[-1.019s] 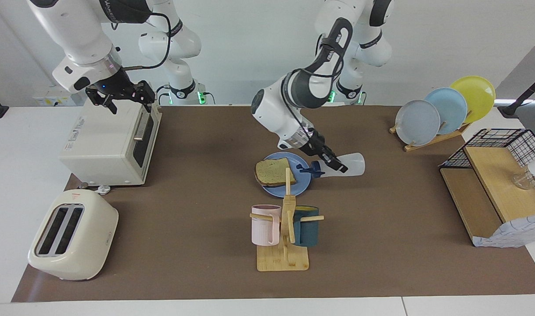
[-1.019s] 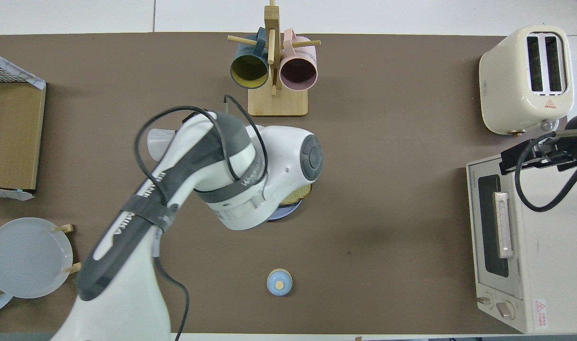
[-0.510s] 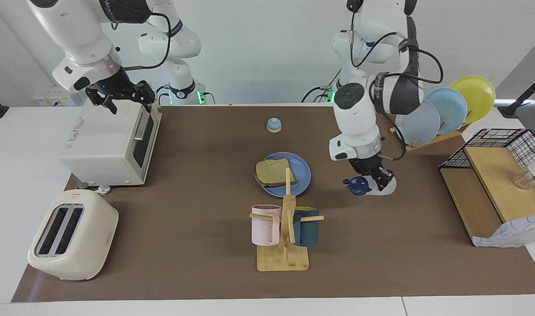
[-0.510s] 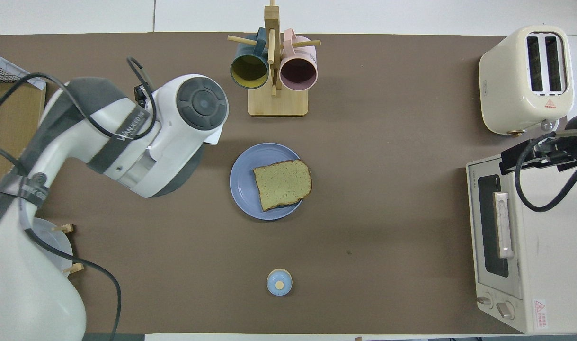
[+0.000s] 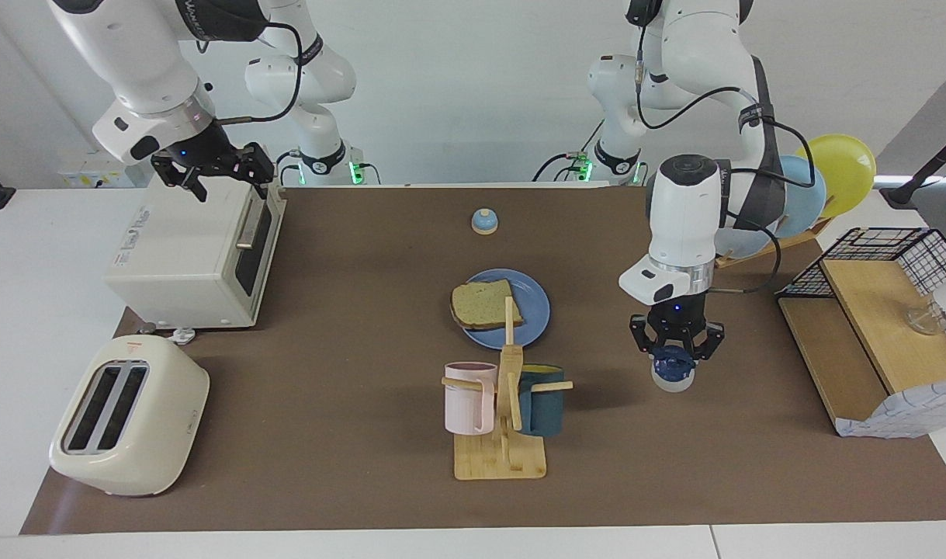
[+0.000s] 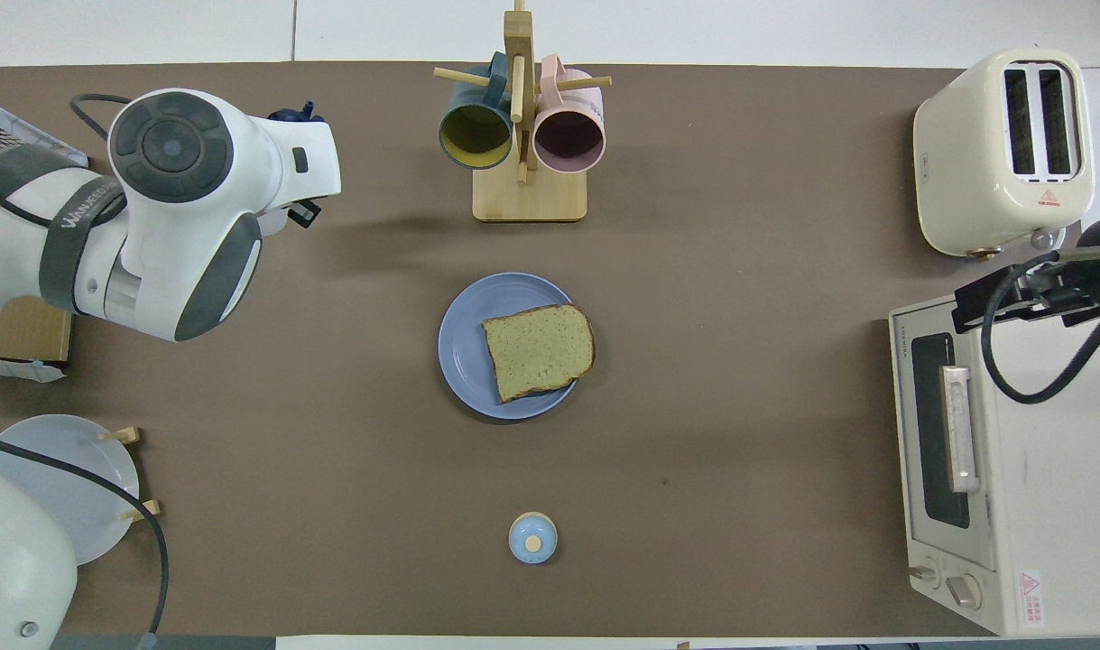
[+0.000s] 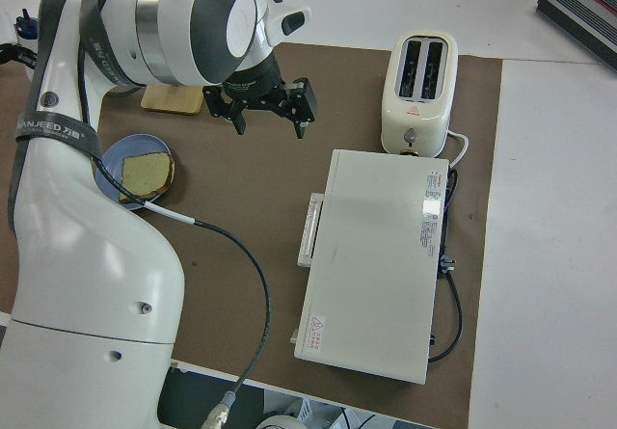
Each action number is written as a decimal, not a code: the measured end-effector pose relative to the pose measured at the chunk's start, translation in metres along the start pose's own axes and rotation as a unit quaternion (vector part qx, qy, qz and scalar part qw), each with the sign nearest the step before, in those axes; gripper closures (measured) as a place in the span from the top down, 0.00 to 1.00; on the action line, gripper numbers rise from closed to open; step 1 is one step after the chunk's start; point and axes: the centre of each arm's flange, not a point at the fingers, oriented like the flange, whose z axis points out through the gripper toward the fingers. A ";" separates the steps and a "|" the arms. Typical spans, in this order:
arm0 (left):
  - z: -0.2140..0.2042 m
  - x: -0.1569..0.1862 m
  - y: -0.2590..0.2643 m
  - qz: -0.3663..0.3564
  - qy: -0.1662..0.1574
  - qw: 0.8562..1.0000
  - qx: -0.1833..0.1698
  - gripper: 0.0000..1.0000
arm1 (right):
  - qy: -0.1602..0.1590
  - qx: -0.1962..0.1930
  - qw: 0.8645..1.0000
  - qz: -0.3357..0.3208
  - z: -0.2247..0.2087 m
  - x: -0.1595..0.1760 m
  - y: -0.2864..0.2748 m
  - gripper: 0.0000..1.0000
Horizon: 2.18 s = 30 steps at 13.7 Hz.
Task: Put bread on plate and add seasoning
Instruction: 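Carry the bottle back beside the mug rack with the left gripper, then set the bottle upright on the table and open the left gripper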
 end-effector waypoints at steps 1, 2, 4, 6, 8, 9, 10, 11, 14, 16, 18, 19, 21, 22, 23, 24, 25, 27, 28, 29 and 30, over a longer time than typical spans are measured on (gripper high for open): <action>0.003 -0.003 -0.001 -0.033 0.022 0.999 -0.006 0.43 | 0.000 0.000 1.000 0.000 0.000 0.000 0.000 1.00; 0.005 -0.006 -0.003 -0.066 0.043 0.997 -0.013 0.43 | 0.000 0.000 1.000 0.000 0.000 0.000 0.000 1.00; 0.010 -0.012 -0.003 -0.125 0.083 0.988 -0.030 0.43 | 0.000 0.000 1.000 0.000 0.000 0.000 0.000 1.00; 0.021 -0.018 -0.001 -0.160 0.115 0.979 -0.048 0.43 | 0.000 0.000 1.000 0.000 0.000 0.000 0.000 1.00; 0.039 -0.025 0.002 -0.172 0.134 0.974 -0.060 0.43 | 0.000 0.000 1.000 0.000 0.000 0.000 0.000 1.00; 0.048 -0.028 0.002 -0.176 0.140 0.972 -0.064 0.43 | 0.000 0.000 1.000 0.000 0.000 0.000 0.000 1.00; 0.057 -0.032 0.002 -0.177 0.146 0.971 -0.067 0.43 | 0.000 0.000 1.000 0.000 0.000 0.000 0.000 1.00; 0.066 -0.036 0.004 -0.177 0.150 0.970 -0.070 0.43 | 0.000 0.000 1.000 0.000 0.000 0.000 0.000 1.00; 0.084 -0.044 0.009 -0.174 0.150 0.970 -0.075 0.43 | 0.000 0.000 1.000 0.000 0.000 0.000 0.000 1.00; 0.089 -0.045 0.010 -0.154 0.150 0.974 -0.071 0.43 | 0.000 0.000 1.000 0.000 0.000 0.000 0.000 1.00; 0.092 -0.046 0.002 -0.139 0.153 0.977 -0.061 0.43 | 0.000 0.000 1.000 0.000 0.000 0.000 0.000 1.00; 0.093 -0.046 -0.001 -0.135 0.153 0.977 -0.058 0.43 | 0.000 0.000 1.000 0.000 0.000 0.000 0.000 1.00; 0.094 -0.047 -0.002 -0.131 0.152 0.978 -0.056 0.43 | 0.000 0.000 1.000 0.000 0.000 0.000 0.000 1.00; 0.095 -0.048 -0.001 -0.130 0.152 0.978 -0.056 0.43 | 0.000 0.000 1.000 0.000 0.000 0.000 0.000 1.00; 0.097 -0.048 0.001 -0.128 0.150 0.979 -0.057 0.43 | 0.000 0.000 1.000 0.000 0.000 0.000 0.000 1.00; 0.099 -0.050 0.002 -0.127 0.148 0.979 -0.057 0.43 | 0.000 0.000 1.000 0.000 0.000 0.000 0.000 1.00; 0.101 -0.051 0.003 -0.126 0.147 0.979 -0.057 0.43 | 0.000 0.000 1.000 0.000 0.000 0.000 0.000 1.00; 0.102 -0.051 0.004 -0.124 0.146 0.980 -0.057 0.42 | 0.000 0.000 1.000 0.000 0.000 0.000 0.000 1.00; 0.102 -0.051 0.004 -0.124 0.146 0.980 -0.057 0.40 | 0.000 0.000 1.000 0.000 0.000 0.000 0.000 1.00; 0.102 -0.051 0.004 -0.123 0.146 0.980 -0.057 0.36 | 0.000 0.000 1.000 0.000 0.000 0.000 0.000 1.00; 0.102 -0.052 0.004 -0.123 0.146 0.980 -0.057 0.36 | 0.000 0.000 1.000 0.000 0.000 0.000 0.000 1.00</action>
